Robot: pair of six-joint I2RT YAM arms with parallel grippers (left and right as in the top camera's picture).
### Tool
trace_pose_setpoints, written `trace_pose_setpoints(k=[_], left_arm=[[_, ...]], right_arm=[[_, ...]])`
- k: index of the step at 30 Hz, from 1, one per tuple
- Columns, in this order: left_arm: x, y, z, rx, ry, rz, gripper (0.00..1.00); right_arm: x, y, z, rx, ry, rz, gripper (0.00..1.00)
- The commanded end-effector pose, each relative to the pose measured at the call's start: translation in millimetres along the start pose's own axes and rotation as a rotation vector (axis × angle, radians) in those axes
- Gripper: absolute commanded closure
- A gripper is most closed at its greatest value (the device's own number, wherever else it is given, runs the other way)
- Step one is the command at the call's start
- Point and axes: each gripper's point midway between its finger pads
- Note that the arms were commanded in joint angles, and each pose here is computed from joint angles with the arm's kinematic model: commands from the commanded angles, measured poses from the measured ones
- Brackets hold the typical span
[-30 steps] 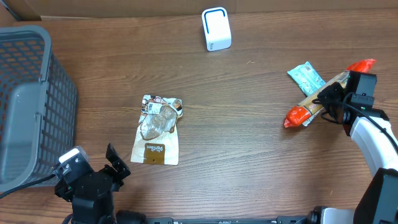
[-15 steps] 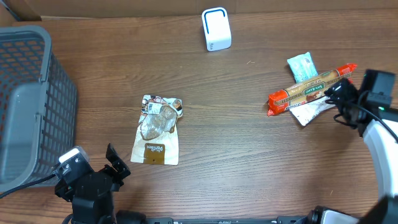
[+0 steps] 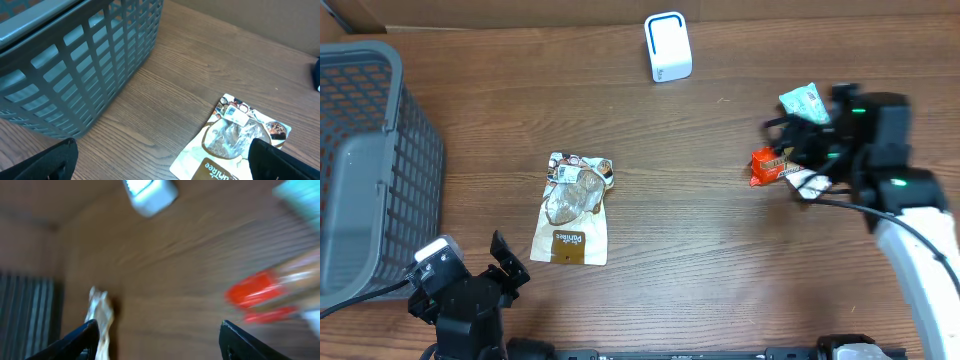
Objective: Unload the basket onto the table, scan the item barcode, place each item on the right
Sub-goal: 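Move the right gripper left and grasp the clear bread bag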
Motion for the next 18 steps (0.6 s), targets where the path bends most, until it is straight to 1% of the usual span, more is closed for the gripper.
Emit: trace_pose_setpoints(k=[1,4,9,10,12,15,17,18], left_arm=[[0.1,1.0,2.0,0.012,0.01,-0.009,0.01],[0.1,1.0,2.0,0.012,0.01,-0.009,0.0],[0.1,1.0,2.0,0.012,0.01,-0.009,0.01],[0.1,1.0,2.0,0.012,0.01,-0.009,0.0],[0.1,1.0,2.0,0.012,0.01,-0.009,0.0],[0.1,1.0,2.0,0.012,0.01,-0.009,0.0],[0.1,1.0,2.0,0.012,0.01,-0.009,0.0],[0.1,1.0,2.0,0.012,0.01,-0.009,0.0]], right_arm=[[-29.6,-27.4,47.5,0.104,0.106,0.131,0.22],[-61.4,-58.1,80.0,0.199,0.177,0.264,0.2],[-110.0,-104.3,114.4,0.253,0.261,0.424,0.19],[-118.6,-114.7,121.0,0.258,0.288,0.45,0.17],[-138.5,-135.2,126.8,0.252,0.301,0.489,0.15],[-156.7,-155.1,130.8,0.27,0.313,0.518,0.13],[-168.3,-165.9,137.0,0.295,0.338,0.52,0.05],[-173.1,-170.3,140.1,0.309,0.348,0.517,0.02]])
Point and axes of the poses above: each gripper's point midway between its finger pads, its own x axis back along the fingers, its own z axis along the line the jaws close on, y = z × x, and after that the axes turned 1 degree about -x, right-handed
